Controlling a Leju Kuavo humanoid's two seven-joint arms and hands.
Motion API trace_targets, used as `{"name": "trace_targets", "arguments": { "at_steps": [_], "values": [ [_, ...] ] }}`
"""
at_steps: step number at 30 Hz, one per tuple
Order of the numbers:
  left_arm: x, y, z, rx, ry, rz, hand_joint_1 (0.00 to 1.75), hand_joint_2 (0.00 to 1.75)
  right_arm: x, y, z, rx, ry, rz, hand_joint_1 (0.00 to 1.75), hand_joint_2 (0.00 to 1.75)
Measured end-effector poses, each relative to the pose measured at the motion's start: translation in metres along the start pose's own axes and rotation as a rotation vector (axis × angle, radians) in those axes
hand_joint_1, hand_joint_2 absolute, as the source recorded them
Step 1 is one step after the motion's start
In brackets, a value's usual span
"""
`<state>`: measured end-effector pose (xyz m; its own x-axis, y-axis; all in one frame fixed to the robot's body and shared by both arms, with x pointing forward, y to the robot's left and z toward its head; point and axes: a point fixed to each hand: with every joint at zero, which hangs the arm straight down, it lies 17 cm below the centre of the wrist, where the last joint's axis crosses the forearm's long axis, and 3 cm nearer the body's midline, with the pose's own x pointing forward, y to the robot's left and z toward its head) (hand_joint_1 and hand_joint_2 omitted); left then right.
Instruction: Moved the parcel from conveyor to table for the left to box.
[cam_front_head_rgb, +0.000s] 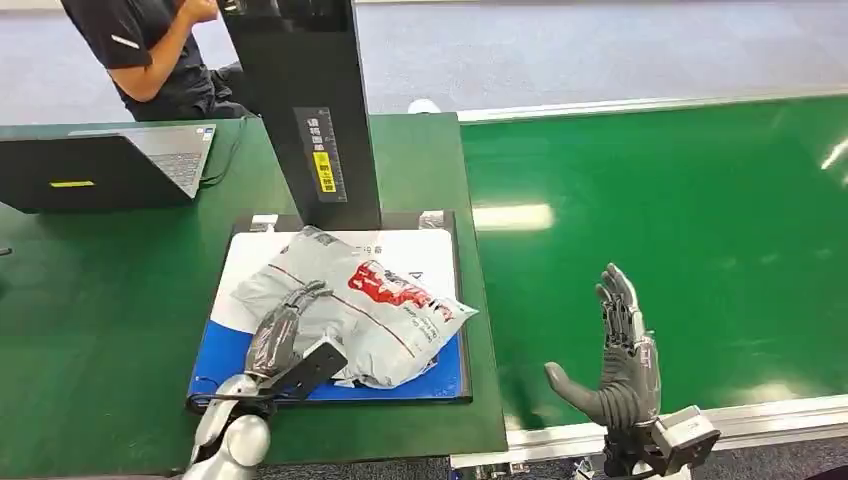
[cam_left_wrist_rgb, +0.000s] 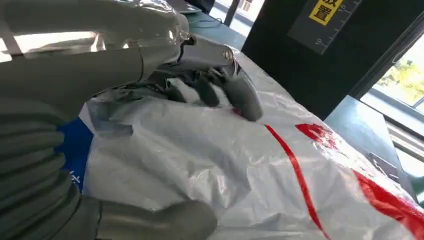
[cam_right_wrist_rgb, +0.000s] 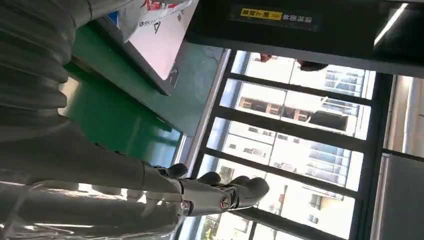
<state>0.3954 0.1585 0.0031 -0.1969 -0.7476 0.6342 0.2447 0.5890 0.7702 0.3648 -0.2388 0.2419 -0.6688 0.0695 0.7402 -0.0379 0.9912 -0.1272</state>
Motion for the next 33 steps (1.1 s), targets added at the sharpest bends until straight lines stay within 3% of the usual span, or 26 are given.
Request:
{"name": "trace_targets", "arguments": {
  "at_steps": [12,23,27,33],
  "values": [
    [0.0,0.001,0.0,0.006,-0.003,-0.001,1.75,1.75,0.0,0.0,-0.001,0.0,-0.001,0.0,0.0,1.75],
    [-0.019,0.012,0.0,0.05,0.058,-0.074,1.75,1.75,0.0,0.0,0.0,0.001,0.001,0.0,0.0,1.75],
    [-0.05,0.054,0.005,0.2,0.149,-0.174,1.75,1.75,-0.001,0.0,0.004,0.0,0.009,0.002,0.0,1.75],
    [-0.115,0.17,0.044,0.575,0.317,-0.289,1.75,1.75,0.003,-0.007,0.014,-0.014,0.02,0.024,0.0,1.75]
  ]
}}
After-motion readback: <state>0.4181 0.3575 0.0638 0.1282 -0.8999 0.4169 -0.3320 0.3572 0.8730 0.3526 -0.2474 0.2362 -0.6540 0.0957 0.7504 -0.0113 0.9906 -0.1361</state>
